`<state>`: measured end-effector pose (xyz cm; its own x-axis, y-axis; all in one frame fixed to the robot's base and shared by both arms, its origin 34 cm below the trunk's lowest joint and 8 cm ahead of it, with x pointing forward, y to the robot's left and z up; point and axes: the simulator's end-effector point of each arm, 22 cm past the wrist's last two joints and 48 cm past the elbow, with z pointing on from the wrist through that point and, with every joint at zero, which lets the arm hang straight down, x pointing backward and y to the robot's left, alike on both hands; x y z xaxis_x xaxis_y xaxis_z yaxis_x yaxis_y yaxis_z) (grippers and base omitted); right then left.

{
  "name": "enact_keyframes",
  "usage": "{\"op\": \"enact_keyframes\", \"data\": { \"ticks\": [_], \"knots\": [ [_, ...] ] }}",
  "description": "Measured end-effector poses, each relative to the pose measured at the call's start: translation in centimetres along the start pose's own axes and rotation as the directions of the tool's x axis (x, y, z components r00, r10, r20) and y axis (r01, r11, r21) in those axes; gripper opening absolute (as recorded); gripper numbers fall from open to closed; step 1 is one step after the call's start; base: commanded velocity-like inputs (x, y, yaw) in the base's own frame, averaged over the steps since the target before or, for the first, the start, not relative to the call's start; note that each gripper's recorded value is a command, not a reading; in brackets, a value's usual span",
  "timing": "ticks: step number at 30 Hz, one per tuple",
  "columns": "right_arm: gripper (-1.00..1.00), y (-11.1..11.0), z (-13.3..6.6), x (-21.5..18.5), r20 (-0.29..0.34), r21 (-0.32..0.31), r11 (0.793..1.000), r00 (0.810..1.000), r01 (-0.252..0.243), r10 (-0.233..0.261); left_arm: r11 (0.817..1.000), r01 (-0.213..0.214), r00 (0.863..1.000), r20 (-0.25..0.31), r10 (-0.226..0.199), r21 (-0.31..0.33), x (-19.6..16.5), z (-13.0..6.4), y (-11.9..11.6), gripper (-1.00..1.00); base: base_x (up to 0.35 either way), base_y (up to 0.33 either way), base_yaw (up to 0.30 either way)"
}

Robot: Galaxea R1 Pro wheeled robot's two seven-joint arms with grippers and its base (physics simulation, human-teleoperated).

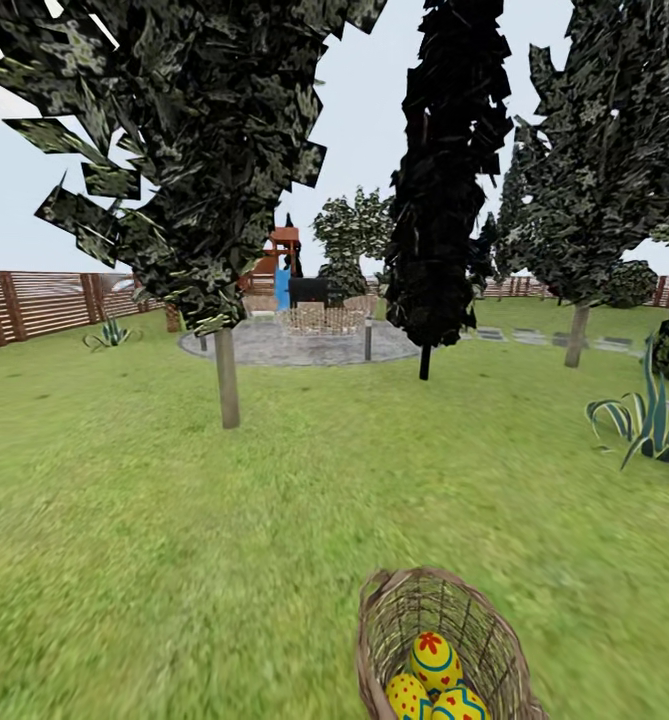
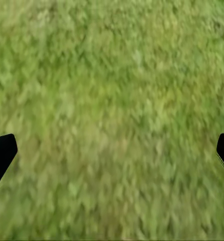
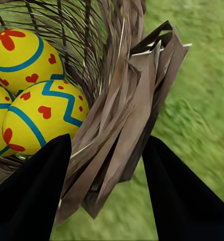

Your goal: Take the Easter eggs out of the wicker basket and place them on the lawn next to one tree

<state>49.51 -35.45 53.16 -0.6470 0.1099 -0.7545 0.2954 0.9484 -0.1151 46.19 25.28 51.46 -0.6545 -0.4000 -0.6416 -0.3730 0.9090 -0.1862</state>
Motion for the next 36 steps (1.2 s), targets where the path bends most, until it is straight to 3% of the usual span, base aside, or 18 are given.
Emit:
{"op": "enact_keyframes", "data": {
  "ticks": [28, 36],
  "knots": [
    [-1.00, -0.03, 0.00, -0.03, 0.000, 0.001, 1.000, 1.000, -0.001, 0.001, 1.000, 0.000, 1.000, 0.000, 0.000, 0.000, 0.01, 0.00, 0.00, 1.00, 0.328, -0.043, 0.001],
    [-1.00, 0.04, -0.01, -0.07, 0.001, 0.001, 1.000, 1.000, -0.002, 0.002, 1.000, -0.001, 1.000, 0.000, 0.001, 0.000, 0.00, 0.00, 0.01, 1.00, 0.328, -0.041, 0.191]
  ]
}}
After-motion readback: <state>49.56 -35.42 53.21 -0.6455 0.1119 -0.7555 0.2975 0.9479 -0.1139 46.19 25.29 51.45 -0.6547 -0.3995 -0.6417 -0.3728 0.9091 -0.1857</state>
